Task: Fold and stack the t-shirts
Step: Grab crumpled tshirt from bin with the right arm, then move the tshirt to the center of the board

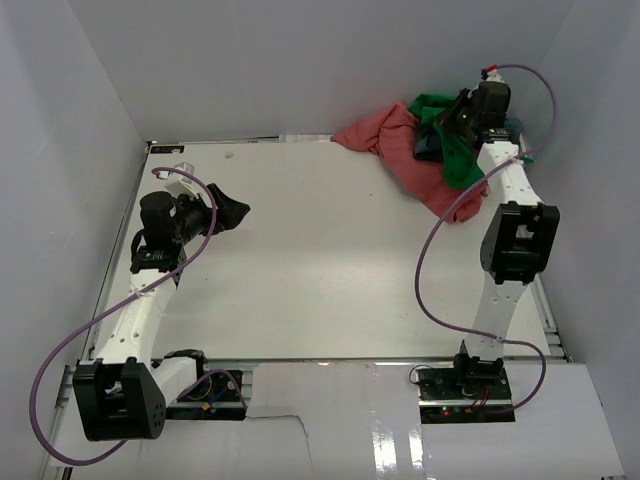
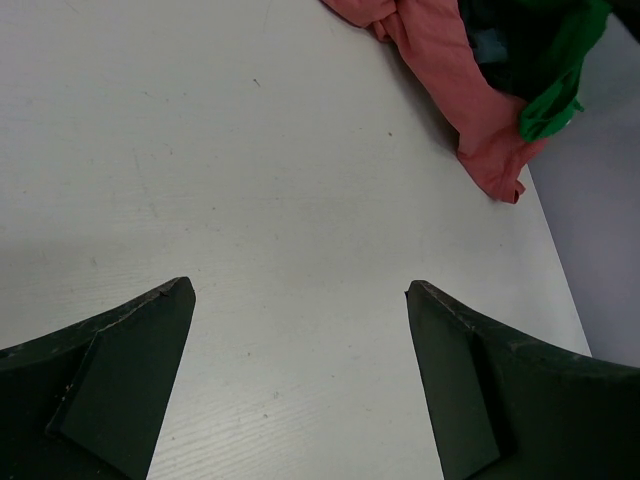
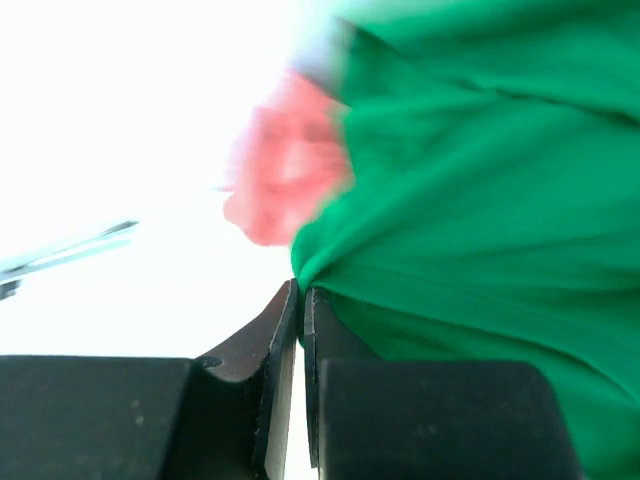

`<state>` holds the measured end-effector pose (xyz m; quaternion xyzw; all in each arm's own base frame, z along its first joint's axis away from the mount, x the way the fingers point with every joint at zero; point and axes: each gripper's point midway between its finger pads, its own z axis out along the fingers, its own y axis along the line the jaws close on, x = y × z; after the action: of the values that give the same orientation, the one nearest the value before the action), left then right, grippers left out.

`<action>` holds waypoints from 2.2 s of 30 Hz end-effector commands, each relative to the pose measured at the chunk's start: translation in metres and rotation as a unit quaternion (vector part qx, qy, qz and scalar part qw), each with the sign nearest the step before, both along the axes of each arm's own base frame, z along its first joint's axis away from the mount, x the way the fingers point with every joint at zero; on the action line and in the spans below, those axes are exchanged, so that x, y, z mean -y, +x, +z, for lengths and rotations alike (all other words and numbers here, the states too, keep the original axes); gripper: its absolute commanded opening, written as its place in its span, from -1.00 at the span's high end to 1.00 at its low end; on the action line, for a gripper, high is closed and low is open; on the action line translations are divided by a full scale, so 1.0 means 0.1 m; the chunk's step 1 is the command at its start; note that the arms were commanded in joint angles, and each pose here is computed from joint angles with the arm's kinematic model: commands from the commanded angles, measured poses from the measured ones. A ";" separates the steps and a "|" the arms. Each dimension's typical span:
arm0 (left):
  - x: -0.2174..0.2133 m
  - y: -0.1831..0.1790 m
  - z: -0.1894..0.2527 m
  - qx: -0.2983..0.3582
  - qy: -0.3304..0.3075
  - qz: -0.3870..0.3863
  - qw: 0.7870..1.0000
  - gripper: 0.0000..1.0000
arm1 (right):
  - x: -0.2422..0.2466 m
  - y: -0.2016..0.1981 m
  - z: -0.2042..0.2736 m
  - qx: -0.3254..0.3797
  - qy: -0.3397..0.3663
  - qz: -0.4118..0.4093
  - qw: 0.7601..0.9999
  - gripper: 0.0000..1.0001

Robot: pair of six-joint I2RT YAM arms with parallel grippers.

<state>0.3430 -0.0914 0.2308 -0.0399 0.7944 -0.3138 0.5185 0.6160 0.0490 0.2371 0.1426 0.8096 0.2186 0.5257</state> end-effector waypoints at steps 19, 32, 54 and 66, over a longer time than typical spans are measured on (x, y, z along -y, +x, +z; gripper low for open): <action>0.03 -0.08 0.16 0.027 -0.003 -0.006 1.000 -0.96 | -1.72 -3.87 2.26 0.211 -0.095 0.357 0.905 0.85; 0.02 -0.10 0.16 0.029 -0.002 -0.005 1.000 -0.96 | -0.63 -3.68 -0.06 -0.217 -0.289 0.116 0.925 0.85; 0.07 -0.14 0.15 0.031 0.002 -0.020 0.999 -0.96 | 0.16 -2.92 -0.37 -0.236 -0.228 -0.031 0.944 0.84; 0.39 -0.34 -0.48 -0.137 0.035 -0.066 0.988 -0.96 | 0.07 -2.93 -0.37 -0.225 -0.215 -0.006 0.950 -0.89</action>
<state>0.3167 -0.1340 0.2032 0.0130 0.8353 -0.3258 0.4427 0.3183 0.0393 0.1806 0.0803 0.9455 -0.0165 0.3151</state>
